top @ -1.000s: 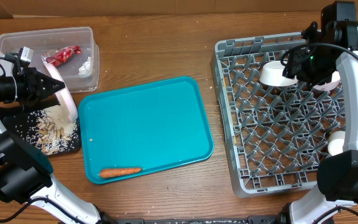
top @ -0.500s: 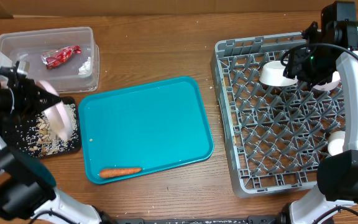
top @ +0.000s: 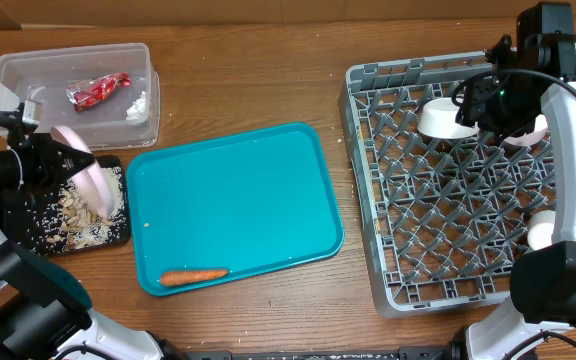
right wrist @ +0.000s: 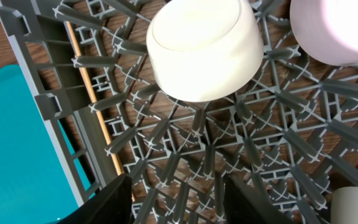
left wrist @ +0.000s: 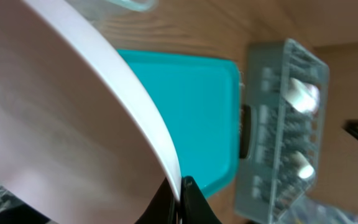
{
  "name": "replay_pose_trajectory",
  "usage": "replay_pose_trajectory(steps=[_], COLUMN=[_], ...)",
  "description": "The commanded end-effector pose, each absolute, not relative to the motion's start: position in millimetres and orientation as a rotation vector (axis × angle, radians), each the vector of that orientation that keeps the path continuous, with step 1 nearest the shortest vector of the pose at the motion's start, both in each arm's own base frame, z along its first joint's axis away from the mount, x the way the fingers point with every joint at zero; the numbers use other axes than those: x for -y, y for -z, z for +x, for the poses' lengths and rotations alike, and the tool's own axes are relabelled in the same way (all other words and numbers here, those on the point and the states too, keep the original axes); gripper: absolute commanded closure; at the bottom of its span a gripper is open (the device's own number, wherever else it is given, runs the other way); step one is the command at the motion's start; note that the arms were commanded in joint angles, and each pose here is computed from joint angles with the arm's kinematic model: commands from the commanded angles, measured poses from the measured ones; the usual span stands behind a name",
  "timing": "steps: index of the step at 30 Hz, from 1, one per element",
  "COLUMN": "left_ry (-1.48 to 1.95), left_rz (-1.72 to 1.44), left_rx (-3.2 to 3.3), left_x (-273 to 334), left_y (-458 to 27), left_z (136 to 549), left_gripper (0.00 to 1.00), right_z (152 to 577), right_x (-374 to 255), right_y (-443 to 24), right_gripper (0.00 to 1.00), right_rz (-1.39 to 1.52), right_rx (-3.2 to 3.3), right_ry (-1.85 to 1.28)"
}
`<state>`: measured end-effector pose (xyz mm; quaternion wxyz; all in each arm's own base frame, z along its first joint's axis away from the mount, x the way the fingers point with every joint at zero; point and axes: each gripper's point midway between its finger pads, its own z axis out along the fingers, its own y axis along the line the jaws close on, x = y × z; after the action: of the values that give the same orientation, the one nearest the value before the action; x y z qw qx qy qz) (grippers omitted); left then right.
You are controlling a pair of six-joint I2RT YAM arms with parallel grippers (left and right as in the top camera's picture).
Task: Sort waste into correct bins and load items into the dishwasher
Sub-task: 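Tilt the plate with left gripper to dump shells onto black tray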
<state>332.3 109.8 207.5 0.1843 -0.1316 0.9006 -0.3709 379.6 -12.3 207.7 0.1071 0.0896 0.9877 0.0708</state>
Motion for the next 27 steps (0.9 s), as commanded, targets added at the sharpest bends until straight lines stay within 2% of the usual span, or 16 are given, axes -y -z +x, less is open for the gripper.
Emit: replay_pose_trajectory(steps=[1,3,17,22,27], left_ry=[1.067,1.123,1.127,1.149,1.058], left_rz=[-0.233,-0.381,-0.337,-0.178,-0.531], left_rx=[-2.394,-2.390,-2.383,-2.301,-2.495], left_x=[-109,-112,-110,-101,-123], left_y=[-223,-222,-223,-235,-205], left_z=[342,343,340,341,335], left_gripper=[0.96,0.96,0.96,0.96,0.96], right_z=[381,381,382,382,382], right_x=[13,13,15,15,15], right_y=[-216,-216,-216,-216,-216], right_gripper=[0.50,0.50,0.50,0.50,0.50], right_rz=[0.258,0.258,0.258,0.258,0.253], right_rx=[-2.883,-2.883,-2.879,-2.880,-2.879], right_ry=[-0.193,-0.193,-0.178,-0.176,-0.176])
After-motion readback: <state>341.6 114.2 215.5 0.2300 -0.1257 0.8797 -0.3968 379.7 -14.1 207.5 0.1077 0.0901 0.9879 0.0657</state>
